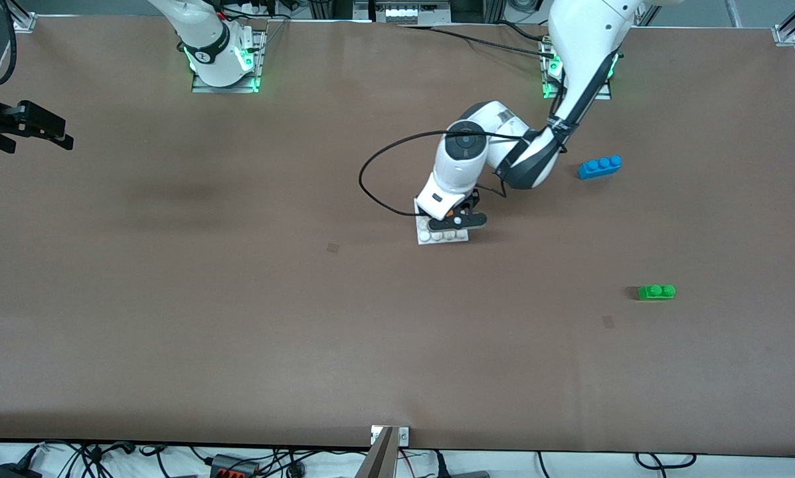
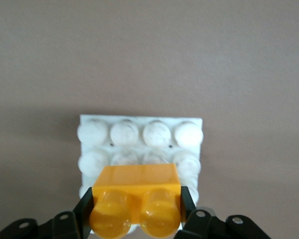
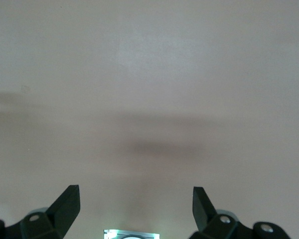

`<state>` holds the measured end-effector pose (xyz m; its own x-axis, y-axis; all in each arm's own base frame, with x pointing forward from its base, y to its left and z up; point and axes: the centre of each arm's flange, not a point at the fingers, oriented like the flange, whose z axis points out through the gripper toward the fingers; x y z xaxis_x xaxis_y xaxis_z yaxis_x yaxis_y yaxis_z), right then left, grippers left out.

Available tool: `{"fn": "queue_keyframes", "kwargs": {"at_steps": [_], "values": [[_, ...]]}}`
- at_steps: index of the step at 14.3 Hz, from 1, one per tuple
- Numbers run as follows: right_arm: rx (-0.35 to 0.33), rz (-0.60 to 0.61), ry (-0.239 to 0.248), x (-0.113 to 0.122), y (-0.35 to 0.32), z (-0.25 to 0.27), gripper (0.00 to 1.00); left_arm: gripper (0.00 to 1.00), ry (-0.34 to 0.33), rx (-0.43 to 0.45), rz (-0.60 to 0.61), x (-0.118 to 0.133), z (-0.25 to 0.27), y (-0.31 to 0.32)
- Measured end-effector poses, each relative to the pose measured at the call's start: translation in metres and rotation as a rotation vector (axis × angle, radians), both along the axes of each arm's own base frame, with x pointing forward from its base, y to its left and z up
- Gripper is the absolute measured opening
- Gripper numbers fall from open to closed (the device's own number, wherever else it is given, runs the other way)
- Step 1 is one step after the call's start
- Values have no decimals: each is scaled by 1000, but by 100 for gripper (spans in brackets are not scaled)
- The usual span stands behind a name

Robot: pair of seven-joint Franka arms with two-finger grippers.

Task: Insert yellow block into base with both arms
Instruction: 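Move the yellow block over the white base with the left gripper, then lower the yellow block and press it onto the base studs with the left gripper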

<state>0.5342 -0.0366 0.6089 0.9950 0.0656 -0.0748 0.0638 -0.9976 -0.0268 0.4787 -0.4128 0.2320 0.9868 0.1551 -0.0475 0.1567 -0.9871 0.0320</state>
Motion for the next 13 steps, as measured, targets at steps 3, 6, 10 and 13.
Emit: {"fn": "queue_keyframes", "kwargs": {"at_steps": [3,6,10,13], "values": [[0,-4,4,-3,-2,-3,100,69,0,-1,1,-4,-1,-5],[0,-9,-1,-2,-5,-5,100,69,-21,-5,4,2,-1,0],[-3,-54,-16,-1,-18,-6,100,69,-27,-5,6,3,-1,3],[-6,-96,-18,1,-18,-7,100,69,-27,-3,-4,-2,-2,0]]}}
